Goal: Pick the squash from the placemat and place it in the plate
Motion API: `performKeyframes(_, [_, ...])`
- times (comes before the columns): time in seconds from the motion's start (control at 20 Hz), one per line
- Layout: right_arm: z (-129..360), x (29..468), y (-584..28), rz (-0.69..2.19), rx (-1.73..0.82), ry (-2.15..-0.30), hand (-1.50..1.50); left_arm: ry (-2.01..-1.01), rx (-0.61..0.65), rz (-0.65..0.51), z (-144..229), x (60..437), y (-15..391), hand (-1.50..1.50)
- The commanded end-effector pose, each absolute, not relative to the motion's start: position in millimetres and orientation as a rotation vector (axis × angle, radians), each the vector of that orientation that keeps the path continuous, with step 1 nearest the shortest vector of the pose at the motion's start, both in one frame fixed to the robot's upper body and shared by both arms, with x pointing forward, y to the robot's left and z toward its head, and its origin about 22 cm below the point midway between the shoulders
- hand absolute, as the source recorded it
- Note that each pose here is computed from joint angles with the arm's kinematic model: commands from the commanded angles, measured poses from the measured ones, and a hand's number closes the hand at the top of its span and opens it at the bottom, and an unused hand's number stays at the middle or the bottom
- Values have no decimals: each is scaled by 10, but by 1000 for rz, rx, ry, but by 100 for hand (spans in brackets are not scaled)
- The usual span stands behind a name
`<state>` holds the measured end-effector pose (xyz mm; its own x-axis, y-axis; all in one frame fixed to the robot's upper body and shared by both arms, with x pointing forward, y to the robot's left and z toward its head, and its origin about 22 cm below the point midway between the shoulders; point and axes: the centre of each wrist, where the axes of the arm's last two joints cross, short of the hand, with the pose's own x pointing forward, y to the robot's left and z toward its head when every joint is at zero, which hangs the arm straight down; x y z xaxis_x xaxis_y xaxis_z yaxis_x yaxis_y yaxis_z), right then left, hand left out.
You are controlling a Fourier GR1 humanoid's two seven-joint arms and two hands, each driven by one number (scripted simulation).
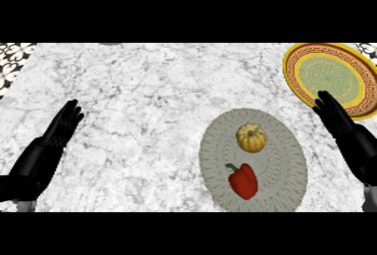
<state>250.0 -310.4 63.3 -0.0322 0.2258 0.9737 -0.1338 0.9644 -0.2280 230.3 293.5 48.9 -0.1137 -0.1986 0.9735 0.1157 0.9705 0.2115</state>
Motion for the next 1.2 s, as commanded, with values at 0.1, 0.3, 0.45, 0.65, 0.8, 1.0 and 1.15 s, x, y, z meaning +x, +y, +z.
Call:
performKeyframes(0.1, [1273,2816,-3153,209,-475,-1645,150,-1436,74,-157,171,2194,2849,0])
performKeyframes(0.3, [1381,2655,-3833,603,-1011,-1297,150,-1330,72,-86,-42,2088,2832,0])
performKeyframes(0.45, [1798,2806,-3762,195,-1304,-1497,-150,-1232,31,-13,-173,2071,2688,0])
performKeyframes(0.65, [1633,2751,-3137,126,-1329,-1562,-150,-1203,23,7,-212,2241,2583,0])
performKeyframes(0.8, [1682,2638,-2749,162,-1353,-1501,-150,-1186,4,-8,-286,2109,2446,0])
performKeyframes(1.0, [1837,2609,-2363,289,-1421,-1322,-150,-1182,9,-16,-226,2244,2472,0])
performKeyframes(1.15, [1728,2654,-2286,475,-1361,-1057,-150,-1196,2,-11,-260,2234,2488,0])
